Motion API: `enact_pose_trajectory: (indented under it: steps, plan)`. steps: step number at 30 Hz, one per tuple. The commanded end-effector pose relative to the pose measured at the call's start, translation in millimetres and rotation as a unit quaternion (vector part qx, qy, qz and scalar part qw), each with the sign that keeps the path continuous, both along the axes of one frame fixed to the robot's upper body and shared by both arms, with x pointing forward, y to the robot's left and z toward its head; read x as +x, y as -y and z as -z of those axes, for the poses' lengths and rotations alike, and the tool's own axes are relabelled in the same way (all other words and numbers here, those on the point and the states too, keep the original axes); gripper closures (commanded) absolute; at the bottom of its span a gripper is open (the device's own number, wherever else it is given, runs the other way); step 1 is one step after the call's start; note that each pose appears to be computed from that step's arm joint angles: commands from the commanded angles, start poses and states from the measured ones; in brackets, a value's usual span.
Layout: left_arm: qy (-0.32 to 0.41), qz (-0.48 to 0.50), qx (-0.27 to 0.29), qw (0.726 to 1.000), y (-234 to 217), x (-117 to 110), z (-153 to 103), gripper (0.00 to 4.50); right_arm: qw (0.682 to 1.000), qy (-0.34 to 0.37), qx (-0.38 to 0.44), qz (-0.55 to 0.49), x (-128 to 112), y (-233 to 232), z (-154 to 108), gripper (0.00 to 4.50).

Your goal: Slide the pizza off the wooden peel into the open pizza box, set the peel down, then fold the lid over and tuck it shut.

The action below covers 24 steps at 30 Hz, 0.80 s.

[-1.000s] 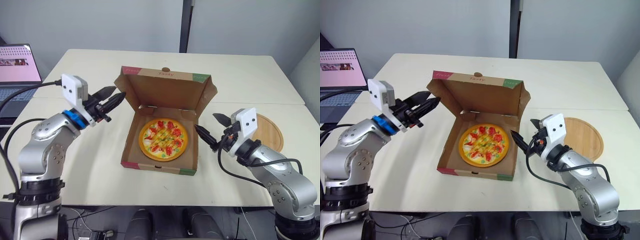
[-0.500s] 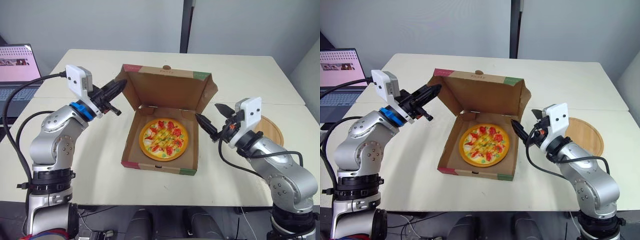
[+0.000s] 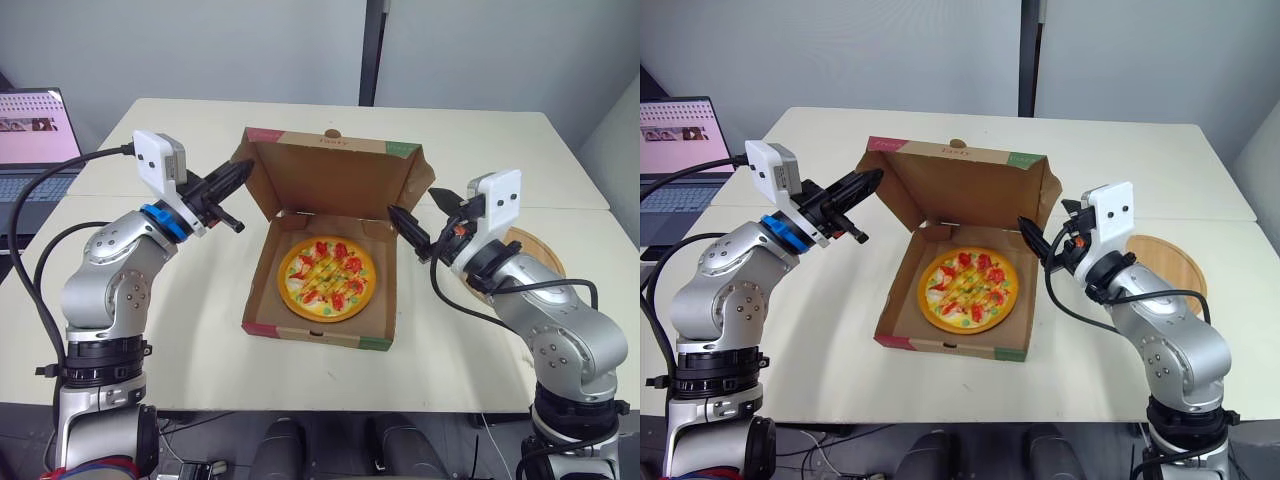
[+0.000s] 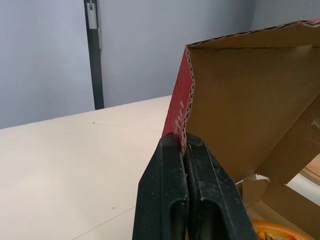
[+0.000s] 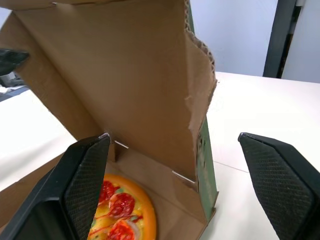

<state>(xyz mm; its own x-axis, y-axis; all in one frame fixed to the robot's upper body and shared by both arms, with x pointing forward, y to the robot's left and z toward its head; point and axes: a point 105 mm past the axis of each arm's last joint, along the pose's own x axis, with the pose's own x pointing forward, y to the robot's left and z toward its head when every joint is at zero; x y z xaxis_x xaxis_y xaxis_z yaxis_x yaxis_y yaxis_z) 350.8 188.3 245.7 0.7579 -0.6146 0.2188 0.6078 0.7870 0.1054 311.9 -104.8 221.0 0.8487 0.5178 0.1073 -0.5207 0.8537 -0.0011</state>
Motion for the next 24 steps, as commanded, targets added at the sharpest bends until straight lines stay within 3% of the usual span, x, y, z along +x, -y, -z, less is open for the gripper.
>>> enact_pose_trajectory:
  steps: [1,3,5,15,16,24]
  plan:
    - [0.029,0.000,0.001,1.000,-3.4,-2.7,-17.0,4.48,0.999,0.039,0.010,-0.008,-1.3,-7.0,-18.6,0.07]
    - [0.029,0.001,0.001,1.000,-3.2,-2.7,-17.0,4.48,0.999,0.041,0.012,-0.008,-0.5,-8.8,-19.8,0.07]
    - [0.029,0.001,0.001,1.000,-3.0,-2.9,-17.0,4.50,0.999,0.044,0.015,-0.008,-0.3,-9.9,-20.4,0.66]
    - [0.027,0.003,0.001,1.000,-1.6,-5.7,-15.5,4.50,0.999,0.048,0.016,0.006,6.5,-11.1,-21.5,4.30]
    - [0.026,0.004,0.001,1.000,-1.3,-6.6,-15.3,4.50,0.999,0.048,0.015,0.004,6.0,-11.8,-21.6,4.47]
    - [-0.012,0.012,-0.005,1.000,0.9,-31.5,-11.3,4.50,0.999,0.033,0.023,-0.030,-18.6,-30.6,-16.2,4.47]
